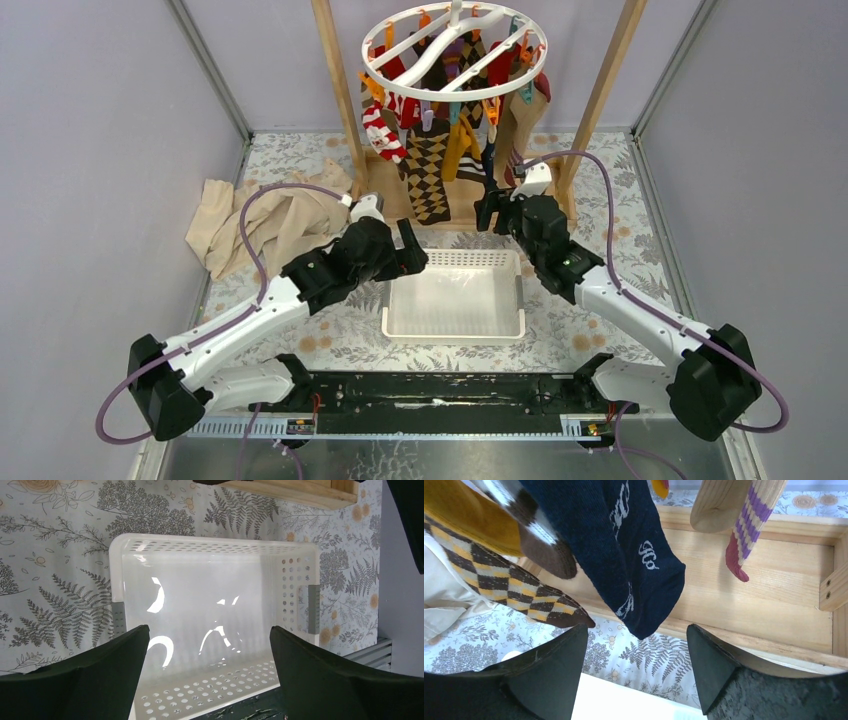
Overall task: Remove the socks clipped to the hanger
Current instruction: Remove the sock from the hanger.
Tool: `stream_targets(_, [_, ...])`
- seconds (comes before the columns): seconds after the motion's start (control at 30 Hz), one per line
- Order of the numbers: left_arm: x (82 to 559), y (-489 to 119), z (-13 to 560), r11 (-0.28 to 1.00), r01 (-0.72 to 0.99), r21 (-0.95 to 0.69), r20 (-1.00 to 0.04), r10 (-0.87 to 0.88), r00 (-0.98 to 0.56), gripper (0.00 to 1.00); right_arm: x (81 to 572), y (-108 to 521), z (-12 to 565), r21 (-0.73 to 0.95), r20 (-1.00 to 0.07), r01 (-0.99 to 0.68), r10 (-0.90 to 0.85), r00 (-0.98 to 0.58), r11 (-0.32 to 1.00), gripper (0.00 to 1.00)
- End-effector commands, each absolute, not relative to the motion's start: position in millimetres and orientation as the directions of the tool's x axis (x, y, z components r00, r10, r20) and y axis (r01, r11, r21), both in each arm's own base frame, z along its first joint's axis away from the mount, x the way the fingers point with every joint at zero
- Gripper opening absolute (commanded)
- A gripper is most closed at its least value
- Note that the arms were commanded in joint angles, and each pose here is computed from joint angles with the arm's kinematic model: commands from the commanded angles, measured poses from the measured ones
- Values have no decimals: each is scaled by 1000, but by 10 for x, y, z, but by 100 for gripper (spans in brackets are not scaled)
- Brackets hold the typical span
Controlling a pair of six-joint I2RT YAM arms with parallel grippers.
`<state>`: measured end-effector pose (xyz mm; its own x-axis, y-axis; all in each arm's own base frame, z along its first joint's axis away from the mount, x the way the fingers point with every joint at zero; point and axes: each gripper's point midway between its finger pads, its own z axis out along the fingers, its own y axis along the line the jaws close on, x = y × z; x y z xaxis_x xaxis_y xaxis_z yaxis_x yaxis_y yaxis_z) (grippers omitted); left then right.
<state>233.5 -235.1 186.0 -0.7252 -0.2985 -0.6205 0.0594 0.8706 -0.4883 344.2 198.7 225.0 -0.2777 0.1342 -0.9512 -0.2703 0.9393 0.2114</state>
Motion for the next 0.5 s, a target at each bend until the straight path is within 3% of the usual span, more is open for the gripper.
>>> stream_targets(0.0, [2288,-2310,1898,863,50,-502,-607,-311,-731,98,3534,1998,2399,221,-955,-241,160,-248,945,80])
stream_targets(0.2, [2300,-2311,2014,851,57,-522,-616,-330,-715,98,3729,2124,2484,212,-958,-240,153,-242,947,77])
stream_targets(0.47, [2323,-2367,1929,863,76,-500,-617,-293,-730,98,3864,2260,2618,213,-957,-258,149,-248,942,58])
